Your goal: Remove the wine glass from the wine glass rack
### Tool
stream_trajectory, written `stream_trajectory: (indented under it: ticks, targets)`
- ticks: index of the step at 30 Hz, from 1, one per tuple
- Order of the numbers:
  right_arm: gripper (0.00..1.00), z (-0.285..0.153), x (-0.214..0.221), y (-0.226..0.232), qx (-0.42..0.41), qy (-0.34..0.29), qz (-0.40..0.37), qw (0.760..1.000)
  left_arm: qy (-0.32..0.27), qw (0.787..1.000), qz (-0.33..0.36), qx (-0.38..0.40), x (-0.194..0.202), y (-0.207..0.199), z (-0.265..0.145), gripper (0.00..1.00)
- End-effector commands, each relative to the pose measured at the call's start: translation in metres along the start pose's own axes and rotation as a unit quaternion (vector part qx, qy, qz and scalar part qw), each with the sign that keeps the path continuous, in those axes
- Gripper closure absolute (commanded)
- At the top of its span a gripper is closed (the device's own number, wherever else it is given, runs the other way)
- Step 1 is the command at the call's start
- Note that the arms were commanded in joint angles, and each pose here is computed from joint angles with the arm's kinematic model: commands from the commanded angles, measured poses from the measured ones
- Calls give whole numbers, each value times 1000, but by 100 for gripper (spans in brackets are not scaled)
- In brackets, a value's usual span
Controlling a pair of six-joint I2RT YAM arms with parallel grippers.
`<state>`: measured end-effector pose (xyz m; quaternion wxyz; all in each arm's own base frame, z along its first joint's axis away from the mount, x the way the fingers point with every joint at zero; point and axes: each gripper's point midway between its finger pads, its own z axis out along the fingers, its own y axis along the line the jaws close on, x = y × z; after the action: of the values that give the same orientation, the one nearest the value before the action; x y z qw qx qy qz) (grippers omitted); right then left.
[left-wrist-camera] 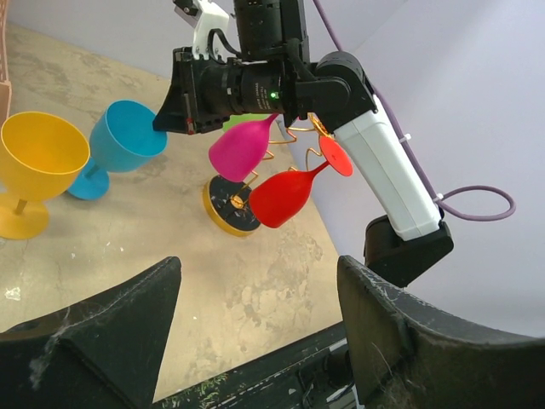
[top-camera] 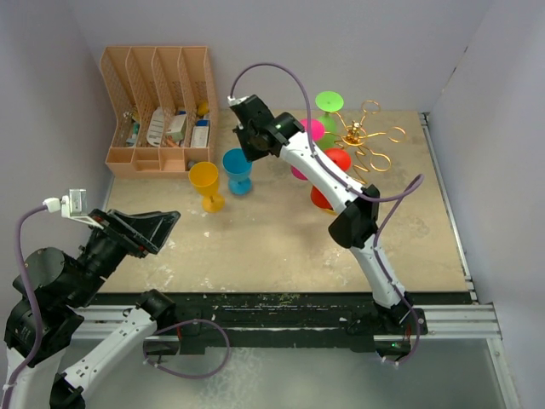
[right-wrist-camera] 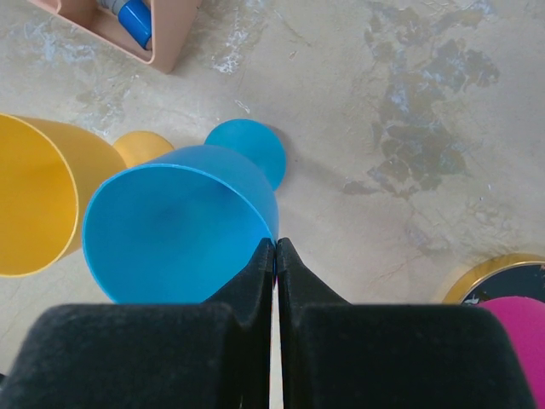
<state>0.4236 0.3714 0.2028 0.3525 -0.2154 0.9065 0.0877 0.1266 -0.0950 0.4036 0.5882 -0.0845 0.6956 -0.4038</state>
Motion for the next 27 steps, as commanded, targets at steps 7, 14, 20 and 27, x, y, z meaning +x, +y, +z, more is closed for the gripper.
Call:
stream_trajectory:
  ticks: [7,14,20,27]
  targets:
    - [100,10,-13,8,-22,-23,8,999,-2,1000,0,7,-2,-5,8,23]
    - [82,9,-20,14,-38,-36,8,999,2,1000,-2,4,1,-3,10,22]
    - [66,-4,-34,11,-34,-64,12,997,1,1000,-4,1,2,-1,10,21]
    - [63,-52,-64,5,-35,-119,24,992,5,1000,-3,-1,4,1,13,20]
